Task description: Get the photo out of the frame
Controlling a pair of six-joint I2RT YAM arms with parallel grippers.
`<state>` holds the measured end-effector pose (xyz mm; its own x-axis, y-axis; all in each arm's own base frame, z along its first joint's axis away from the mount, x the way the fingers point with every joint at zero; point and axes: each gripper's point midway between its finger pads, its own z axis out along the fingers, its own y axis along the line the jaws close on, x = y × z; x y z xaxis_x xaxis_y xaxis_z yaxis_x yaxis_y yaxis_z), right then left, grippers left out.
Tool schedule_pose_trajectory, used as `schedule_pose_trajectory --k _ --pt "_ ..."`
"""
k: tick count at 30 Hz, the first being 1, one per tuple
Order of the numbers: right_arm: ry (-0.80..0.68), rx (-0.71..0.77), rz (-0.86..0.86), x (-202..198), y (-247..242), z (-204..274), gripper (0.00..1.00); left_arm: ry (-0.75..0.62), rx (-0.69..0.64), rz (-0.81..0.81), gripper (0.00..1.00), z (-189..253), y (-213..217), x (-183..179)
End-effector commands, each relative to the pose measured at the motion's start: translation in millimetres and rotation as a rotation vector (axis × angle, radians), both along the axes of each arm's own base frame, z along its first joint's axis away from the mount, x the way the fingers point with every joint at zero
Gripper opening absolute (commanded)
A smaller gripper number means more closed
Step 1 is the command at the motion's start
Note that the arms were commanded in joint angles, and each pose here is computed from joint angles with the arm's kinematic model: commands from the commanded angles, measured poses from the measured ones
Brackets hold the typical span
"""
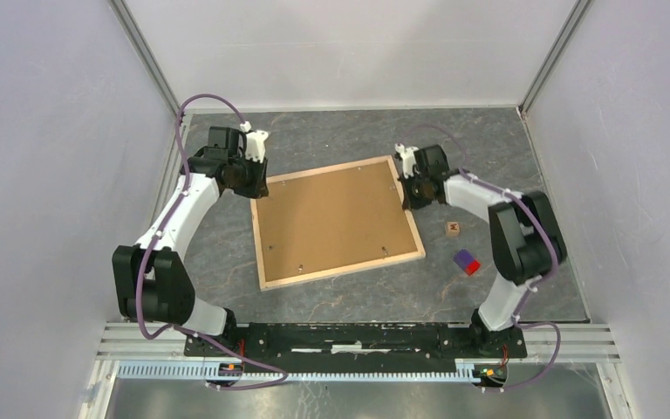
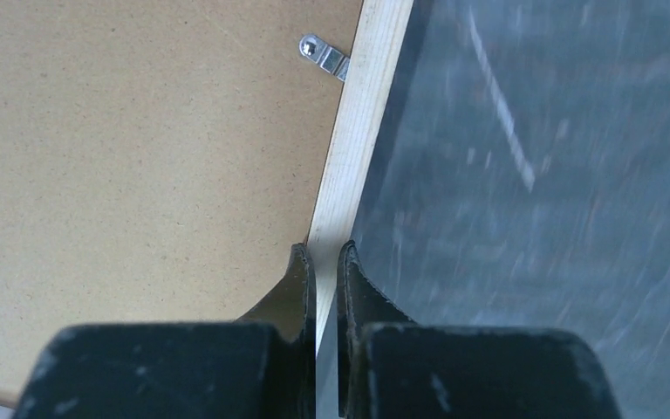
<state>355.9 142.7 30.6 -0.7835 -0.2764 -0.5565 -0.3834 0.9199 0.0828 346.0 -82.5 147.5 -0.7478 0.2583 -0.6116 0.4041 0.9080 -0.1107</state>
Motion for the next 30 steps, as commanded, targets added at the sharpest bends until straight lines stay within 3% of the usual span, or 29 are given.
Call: schedule_pose_trajectory --k 1,8,12,15,17,20,22,27,30 --pt "0.018 -0.051 0.376 27 18 -7 0.0 -0.029 -0.025 0.022 0.02 11 3 2" --pt "-0.056 -0.066 0.741 105 54 -2 0.0 0.02 -0.053 0.014 0.02 5 5 -6" --pt "-0.19 -0.109 0.957 140 71 9 0.0 0.033 -0.068 0.008 0.02 3 4 -9" --pt "-0.336 -0.157 1.0 167 82 27 0.0 0.037 -0.073 -0.003 0.02 2 3 -10" --pt "-0.422 -0.175 0.917 187 85 47 0.11 0.038 -0.071 -0.001 0.02 1 3 -10" --pt "-0.544 -0.161 0.739 212 86 98 0.46 0.032 -0.067 0.007 0.02 3 4 -6" --pt "-0.591 -0.117 0.649 213 84 130 0.6 0.025 -0.073 0.004 0.02 7 3 -5" --pt "-0.695 -0.04 0.421 183 63 198 0.79 0.013 -0.074 0.002 0.02 11 2 -2" --pt "-0.692 0.023 0.148 153 32 206 0.98 0.009 -0.071 0.005 0.02 12 4 -1"
